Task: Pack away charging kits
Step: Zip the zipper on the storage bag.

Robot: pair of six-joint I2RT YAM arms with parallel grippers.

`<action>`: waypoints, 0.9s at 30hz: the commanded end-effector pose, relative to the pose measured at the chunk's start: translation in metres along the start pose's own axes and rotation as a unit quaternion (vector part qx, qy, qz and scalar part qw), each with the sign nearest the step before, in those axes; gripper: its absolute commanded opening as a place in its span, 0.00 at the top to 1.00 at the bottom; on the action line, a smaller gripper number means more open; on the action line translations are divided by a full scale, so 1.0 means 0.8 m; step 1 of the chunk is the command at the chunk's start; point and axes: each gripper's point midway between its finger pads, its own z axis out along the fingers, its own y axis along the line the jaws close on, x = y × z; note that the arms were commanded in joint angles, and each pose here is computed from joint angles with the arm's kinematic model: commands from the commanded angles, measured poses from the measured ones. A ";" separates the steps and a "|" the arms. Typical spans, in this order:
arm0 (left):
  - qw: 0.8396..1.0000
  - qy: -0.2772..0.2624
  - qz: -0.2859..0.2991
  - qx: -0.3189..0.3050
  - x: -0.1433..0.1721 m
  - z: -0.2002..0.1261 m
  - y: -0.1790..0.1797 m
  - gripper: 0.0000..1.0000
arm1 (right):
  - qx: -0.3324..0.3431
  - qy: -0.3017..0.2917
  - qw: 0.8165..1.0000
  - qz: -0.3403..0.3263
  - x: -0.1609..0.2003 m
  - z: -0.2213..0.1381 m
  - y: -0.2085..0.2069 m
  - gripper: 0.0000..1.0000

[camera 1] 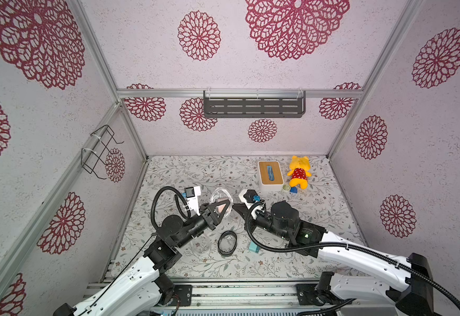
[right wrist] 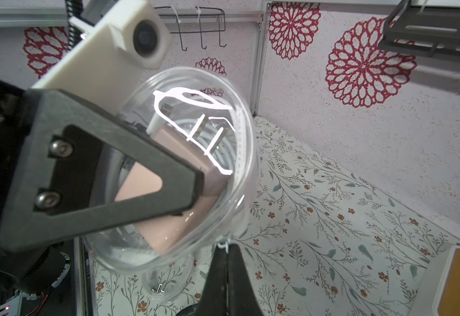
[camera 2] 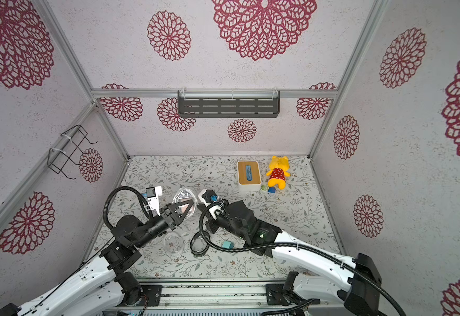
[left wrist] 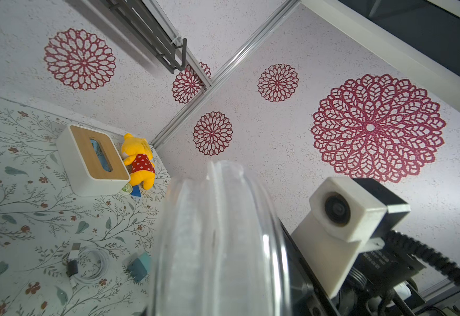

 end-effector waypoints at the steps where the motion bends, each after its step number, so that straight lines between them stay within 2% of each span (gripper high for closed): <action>1: 1.000 0.027 0.004 0.004 0.015 0.000 -0.001 1.00 | 0.088 -0.077 0.993 0.007 -0.073 -0.014 -0.063 1.00; 10: 0.999 0.040 0.007 -0.008 0.021 0.001 0.005 1.00 | 0.087 -0.093 0.992 -0.015 -0.100 -0.018 -0.073 1.00; 17: 0.999 0.046 0.010 -0.007 0.024 -0.002 0.004 1.00 | 0.133 -0.095 0.987 -0.008 -0.103 -0.025 -0.102 1.00; 21: 0.998 0.057 0.010 0.002 0.028 0.005 0.001 1.00 | 0.135 -0.091 0.986 0.017 -0.112 -0.019 -0.106 1.00; 25: 0.998 0.057 0.011 -0.003 0.026 0.015 0.003 1.00 | 0.083 -0.112 0.987 0.074 -0.110 -0.022 -0.087 1.00; 27: 0.998 0.060 0.012 -0.001 0.024 0.024 0.000 0.96 | 0.054 -0.131 0.984 0.112 -0.106 -0.027 -0.076 1.00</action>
